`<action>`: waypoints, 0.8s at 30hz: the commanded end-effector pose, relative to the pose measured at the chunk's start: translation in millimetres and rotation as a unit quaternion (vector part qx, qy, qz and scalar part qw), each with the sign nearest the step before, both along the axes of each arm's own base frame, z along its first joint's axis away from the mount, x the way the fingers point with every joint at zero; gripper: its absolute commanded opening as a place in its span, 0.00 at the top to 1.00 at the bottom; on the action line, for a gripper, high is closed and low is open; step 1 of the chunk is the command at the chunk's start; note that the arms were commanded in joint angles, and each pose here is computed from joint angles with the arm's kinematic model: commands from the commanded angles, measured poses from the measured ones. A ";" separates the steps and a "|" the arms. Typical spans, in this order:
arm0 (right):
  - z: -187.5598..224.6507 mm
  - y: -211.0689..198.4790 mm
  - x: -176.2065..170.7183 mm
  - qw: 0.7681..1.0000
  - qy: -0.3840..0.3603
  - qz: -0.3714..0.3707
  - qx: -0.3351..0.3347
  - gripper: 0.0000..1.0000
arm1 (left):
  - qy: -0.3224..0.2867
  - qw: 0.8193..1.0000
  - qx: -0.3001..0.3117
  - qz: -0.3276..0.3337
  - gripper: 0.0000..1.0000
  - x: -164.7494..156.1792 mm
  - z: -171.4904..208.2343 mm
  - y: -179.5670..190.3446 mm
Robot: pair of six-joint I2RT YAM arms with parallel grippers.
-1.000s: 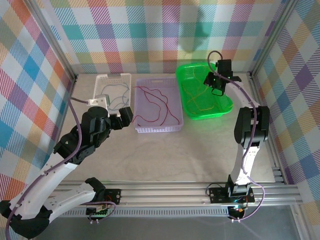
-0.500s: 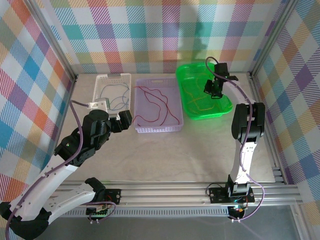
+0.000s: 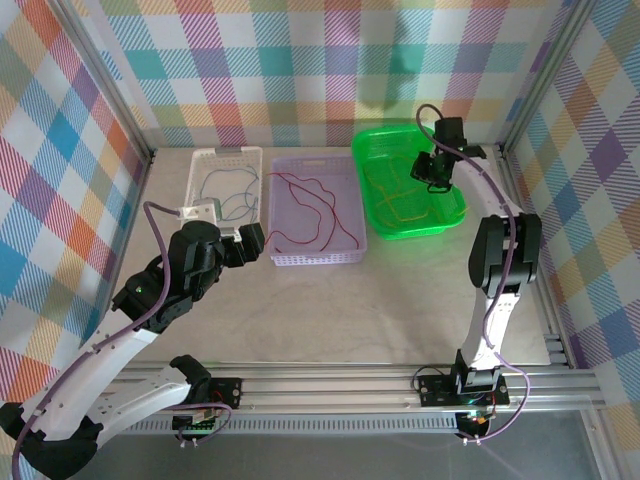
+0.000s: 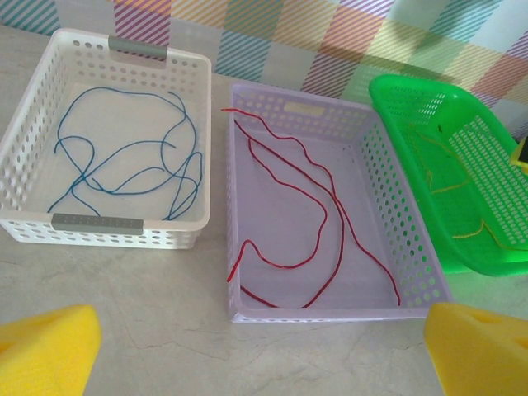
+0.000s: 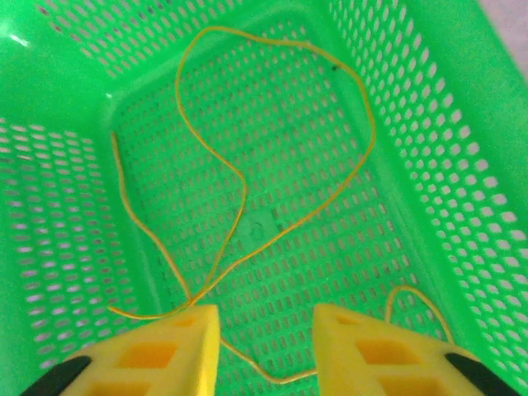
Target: Untangle the cables
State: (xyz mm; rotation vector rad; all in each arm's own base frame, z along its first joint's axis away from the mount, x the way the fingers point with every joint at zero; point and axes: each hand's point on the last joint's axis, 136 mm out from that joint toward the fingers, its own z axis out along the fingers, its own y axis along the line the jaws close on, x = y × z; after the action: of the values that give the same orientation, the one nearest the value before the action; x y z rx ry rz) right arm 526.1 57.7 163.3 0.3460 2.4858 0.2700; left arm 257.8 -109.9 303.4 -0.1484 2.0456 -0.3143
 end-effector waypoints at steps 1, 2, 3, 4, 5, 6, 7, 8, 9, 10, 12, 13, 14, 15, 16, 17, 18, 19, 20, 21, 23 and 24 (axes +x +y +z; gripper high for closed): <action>41.4 2.0 -9.1 0.999 -0.034 0.010 0.011 0.60 | -0.012 1.000 0.007 0.008 0.00 0.3 3.6 5.5; 52.5 4.2 -12.4 0.999 -0.048 0.015 0.017 0.58 | -0.012 1.000 0.008 0.009 0.00 0.0 3.6 6.1; 62.4 5.3 -14.9 0.998 -0.065 0.017 0.021 0.55 | -0.013 1.000 0.011 0.011 0.00 0.3 3.7 7.1; 73.7 5.8 -17.9 0.996 -0.085 0.020 0.024 0.51 | -0.013 1.000 0.014 0.012 0.00 0.5 3.3 8.0; 86.4 6.9 -23.1 0.994 -0.107 0.025 0.025 0.46 | -0.012 1.000 0.018 0.017 0.00 1.4 2.3 9.8; 96.3 7.5 -27.0 0.991 -0.125 0.029 0.025 0.43 | -0.009 0.999 0.022 0.021 0.00 2.1 0.1 11.1; 105.4 8.2 -32.9 0.989 -0.141 0.035 0.024 0.39 | -0.008 0.999 0.026 0.024 0.00 3.0 -0.7 12.3; 114.9 8.2 -38.5 0.986 -0.158 0.040 0.022 0.33 | -0.004 0.999 0.029 0.028 0.00 4.0 -3.8 13.3; 121.5 8.2 -43.8 0.984 -0.171 0.045 0.019 0.29 | -0.001 0.999 0.031 0.029 0.00 4.6 -5.3 13.5; 128.0 9.1 -50.6 0.981 -0.184 0.051 0.019 0.23 | 0.005 0.999 0.032 0.031 0.00 5.4 -8.6 13.8; 139.8 13.8 -63.7 0.975 -0.209 0.070 0.023 0.10 | 0.013 0.999 0.037 0.038 0.00 7.3 -14.3 15.6; 141.5 15.9 -70.9 0.972 -0.218 0.079 0.025 0.00 | 0.016 0.998 0.038 0.040 0.00 7.9 -17.0 16.2; 145.5 16.4 -79.2 0.970 -0.228 0.085 0.025 0.00 | 0.019 0.998 0.040 0.044 0.00 9.1 -19.3 17.5; 148.3 16.4 -85.9 0.967 -0.238 0.088 0.025 0.00 | 0.021 0.998 0.043 0.048 0.00 9.9 -21.0 19.0; 150.6 16.7 -93.1 0.964 -0.250 0.092 0.023 0.00 | 0.024 0.997 0.050 0.058 0.00 10.8 -23.1 22.6; 152.0 16.3 -101.0 0.961 -0.261 0.093 0.023 0.00 | 0.025 0.996 0.057 0.069 0.00 11.4 -24.1 27.0; 149.0 14.2 -107.0 0.960 -0.266 0.089 0.022 0.00 | 0.025 0.995 0.061 0.079 0.00 12.1 -24.8 30.7; 146.7 10.2 -113.8 0.959 -0.272 0.080 0.018 0.00 | 0.023 0.994 0.066 0.088 0.00 12.5 -26.5 34.1; 143.0 5.7 -120.2 0.958 -0.277 0.074 0.007 0.00 | 0.023 0.993 0.069 0.098 0.00 12.2 -28.8 38.0; 138.7 1.9 -125.6 0.958 -0.279 0.071 -0.004 0.00 | 0.024 0.992 0.073 0.101 0.00 12.0 -31.4 40.5; 124.8 -7.4 -137.9 0.959 -0.272 0.067 -0.038 0.00 | 0.028 0.989 0.089 0.112 0.00 11.5 -39.7 47.4; 116.9 -12.3 -142.8 0.960 -0.266 0.066 -0.058 0.00 | 0.030 0.988 0.099 0.119 0.00 11.6 -44.2 50.9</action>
State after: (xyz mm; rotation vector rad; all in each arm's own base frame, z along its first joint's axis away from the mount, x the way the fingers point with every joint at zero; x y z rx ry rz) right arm 387.9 57.8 276.6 0.0897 2.0380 0.3532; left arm 270.8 -77.6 268.2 -0.2406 2.0904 -0.0656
